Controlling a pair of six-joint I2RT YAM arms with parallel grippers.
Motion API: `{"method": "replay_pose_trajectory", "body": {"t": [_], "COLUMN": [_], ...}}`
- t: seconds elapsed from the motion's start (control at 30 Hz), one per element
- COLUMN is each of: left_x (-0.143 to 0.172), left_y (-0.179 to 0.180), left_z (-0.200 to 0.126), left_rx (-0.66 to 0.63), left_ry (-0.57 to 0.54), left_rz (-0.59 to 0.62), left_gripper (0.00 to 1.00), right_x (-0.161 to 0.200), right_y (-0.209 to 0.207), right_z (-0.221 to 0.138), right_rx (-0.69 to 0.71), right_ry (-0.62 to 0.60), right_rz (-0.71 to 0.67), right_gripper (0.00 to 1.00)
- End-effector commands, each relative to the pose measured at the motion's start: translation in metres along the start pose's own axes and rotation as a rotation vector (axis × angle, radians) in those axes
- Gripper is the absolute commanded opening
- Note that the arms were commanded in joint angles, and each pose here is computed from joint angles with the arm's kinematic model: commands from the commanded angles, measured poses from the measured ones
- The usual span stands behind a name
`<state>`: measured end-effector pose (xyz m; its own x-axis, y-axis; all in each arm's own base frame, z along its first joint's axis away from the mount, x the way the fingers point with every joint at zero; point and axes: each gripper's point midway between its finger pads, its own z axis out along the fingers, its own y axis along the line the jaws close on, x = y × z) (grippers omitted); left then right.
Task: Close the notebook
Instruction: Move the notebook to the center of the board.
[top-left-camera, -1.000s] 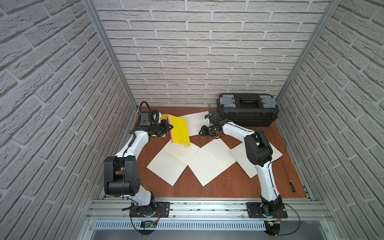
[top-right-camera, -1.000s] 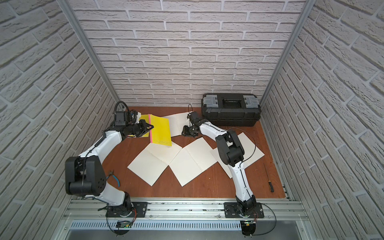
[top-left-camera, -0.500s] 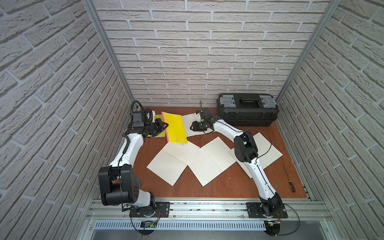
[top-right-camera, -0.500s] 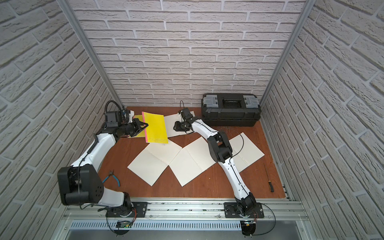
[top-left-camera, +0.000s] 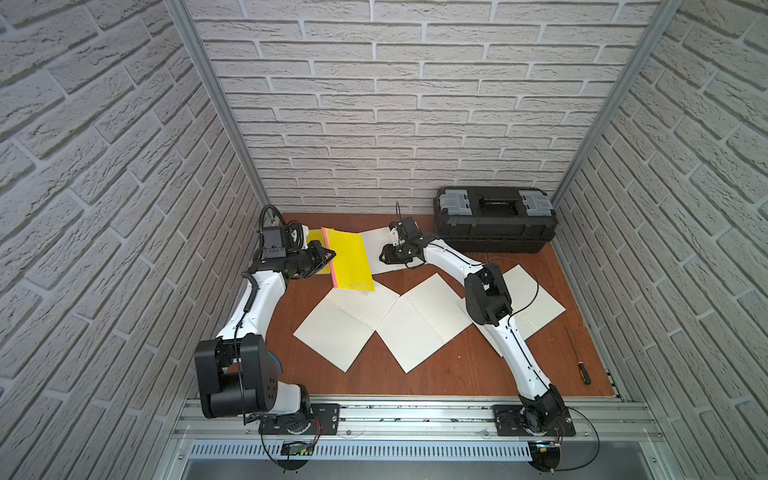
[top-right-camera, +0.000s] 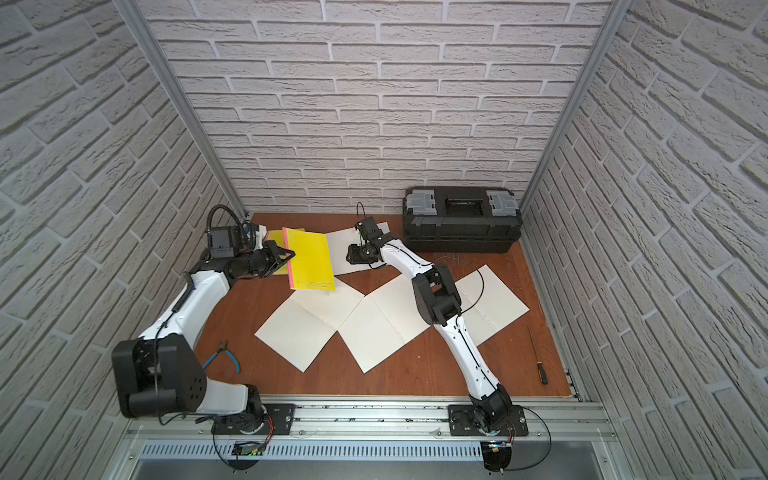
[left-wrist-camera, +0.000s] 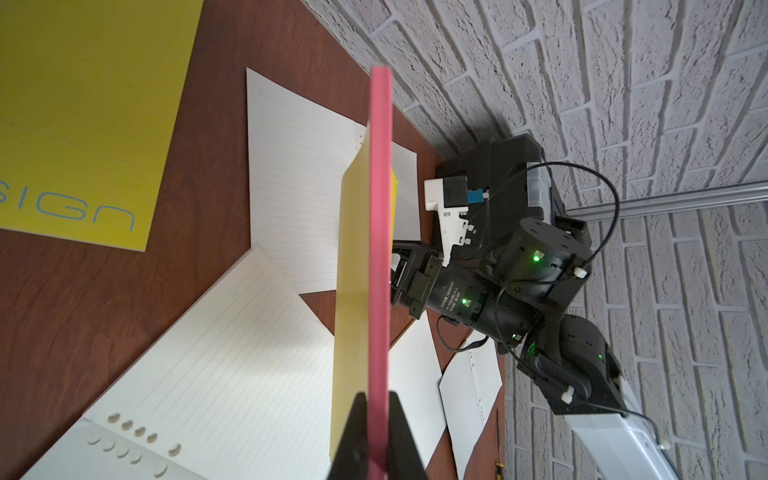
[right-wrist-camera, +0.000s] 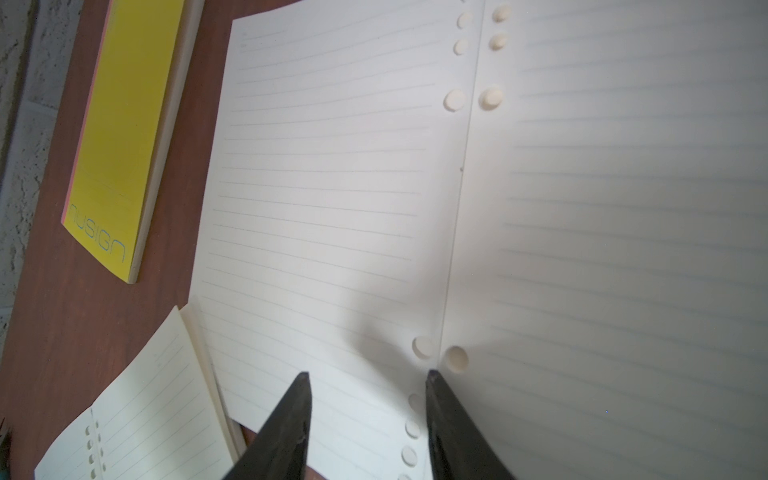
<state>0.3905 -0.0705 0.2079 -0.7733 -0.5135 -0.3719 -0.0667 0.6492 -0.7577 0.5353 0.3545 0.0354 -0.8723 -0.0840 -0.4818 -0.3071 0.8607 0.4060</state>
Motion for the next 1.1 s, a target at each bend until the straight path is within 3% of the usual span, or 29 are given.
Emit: {"method": "replay_pose_trajectory", "body": {"t": [0.0, 0.5, 1.07], "left_x": [-0.005, -0.001, -0.003], "left_y": [-0.012, -0.011, -0.012], "left_z": [-0.008, -0.008, -0.008], "left_rx": [0.049, 0.055, 0.063], "left_ry": [-0.031, -0.028, -0.036], "left_rz": [0.044, 0.037, 0.04], "left_gripper": [0.0, 0.0, 0.0], "right_x": [0.022, 0.028, 0.085], "right_y": [-0.01, -0.016, -0.006], "right_z": [0.003, -0.006, -0.017], "right_rx": [0.082, 0.163, 0.17], "right_ry": [0.064, 0.087, 0.176], "right_rz": [-0.031, -0.093, -0.07], "right_gripper": [0.46, 0.45, 0.43]}}
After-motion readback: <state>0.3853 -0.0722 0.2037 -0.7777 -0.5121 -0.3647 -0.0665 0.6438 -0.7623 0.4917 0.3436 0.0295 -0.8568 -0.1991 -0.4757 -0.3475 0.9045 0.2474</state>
